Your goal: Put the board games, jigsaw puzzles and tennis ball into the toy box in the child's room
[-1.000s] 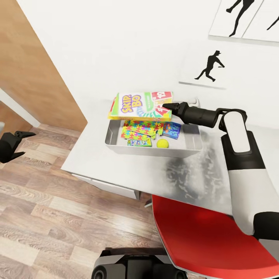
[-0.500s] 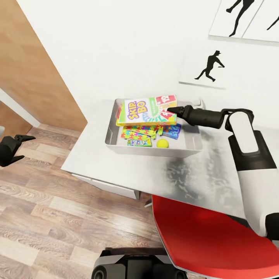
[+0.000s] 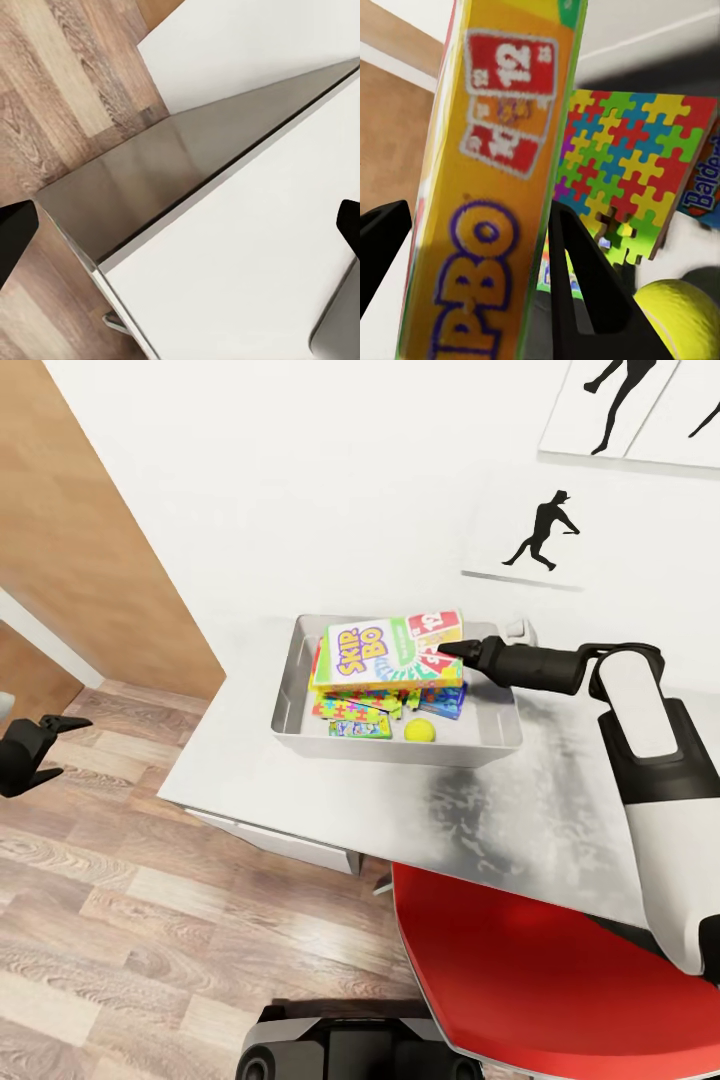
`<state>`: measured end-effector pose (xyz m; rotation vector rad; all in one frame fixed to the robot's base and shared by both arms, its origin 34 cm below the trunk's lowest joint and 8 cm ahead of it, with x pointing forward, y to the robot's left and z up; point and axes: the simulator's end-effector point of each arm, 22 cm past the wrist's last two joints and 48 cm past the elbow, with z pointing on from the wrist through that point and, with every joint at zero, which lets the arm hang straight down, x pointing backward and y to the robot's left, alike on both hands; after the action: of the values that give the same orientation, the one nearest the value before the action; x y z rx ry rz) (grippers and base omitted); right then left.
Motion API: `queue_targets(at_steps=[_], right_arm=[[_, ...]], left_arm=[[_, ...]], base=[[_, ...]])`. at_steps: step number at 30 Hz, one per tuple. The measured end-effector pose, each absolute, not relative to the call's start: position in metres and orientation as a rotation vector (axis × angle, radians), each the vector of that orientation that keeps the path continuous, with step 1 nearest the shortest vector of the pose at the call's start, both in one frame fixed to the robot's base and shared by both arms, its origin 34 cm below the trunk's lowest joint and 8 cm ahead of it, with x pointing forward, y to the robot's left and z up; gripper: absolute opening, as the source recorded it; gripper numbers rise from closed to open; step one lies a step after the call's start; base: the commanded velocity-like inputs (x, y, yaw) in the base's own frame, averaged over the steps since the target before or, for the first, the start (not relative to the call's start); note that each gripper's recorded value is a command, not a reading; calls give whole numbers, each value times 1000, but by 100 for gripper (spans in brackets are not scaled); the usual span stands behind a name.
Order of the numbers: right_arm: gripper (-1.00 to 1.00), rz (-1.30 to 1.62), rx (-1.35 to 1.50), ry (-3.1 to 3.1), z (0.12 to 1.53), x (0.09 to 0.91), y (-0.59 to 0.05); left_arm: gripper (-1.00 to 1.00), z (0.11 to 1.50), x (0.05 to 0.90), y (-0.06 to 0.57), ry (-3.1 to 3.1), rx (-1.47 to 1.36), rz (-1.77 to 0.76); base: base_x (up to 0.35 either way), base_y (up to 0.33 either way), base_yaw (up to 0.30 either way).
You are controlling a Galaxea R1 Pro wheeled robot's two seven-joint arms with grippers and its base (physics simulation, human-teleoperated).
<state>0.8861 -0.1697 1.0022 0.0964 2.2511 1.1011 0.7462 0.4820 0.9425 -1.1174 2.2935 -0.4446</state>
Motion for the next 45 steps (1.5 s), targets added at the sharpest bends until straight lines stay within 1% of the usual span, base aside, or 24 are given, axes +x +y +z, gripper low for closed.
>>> queue_targets(at_steps=[29, 45], right_arm=[[-100, 1131, 104, 2270, 991, 881, -156], [-100, 1124, 141, 2306, 976, 884, -159]], left_arm=[[100, 940, 745, 485, 2294, -1118, -421], [100, 940, 745, 484, 2296, -1117, -422]], base=[[0, 0, 0], [0, 0, 0]])
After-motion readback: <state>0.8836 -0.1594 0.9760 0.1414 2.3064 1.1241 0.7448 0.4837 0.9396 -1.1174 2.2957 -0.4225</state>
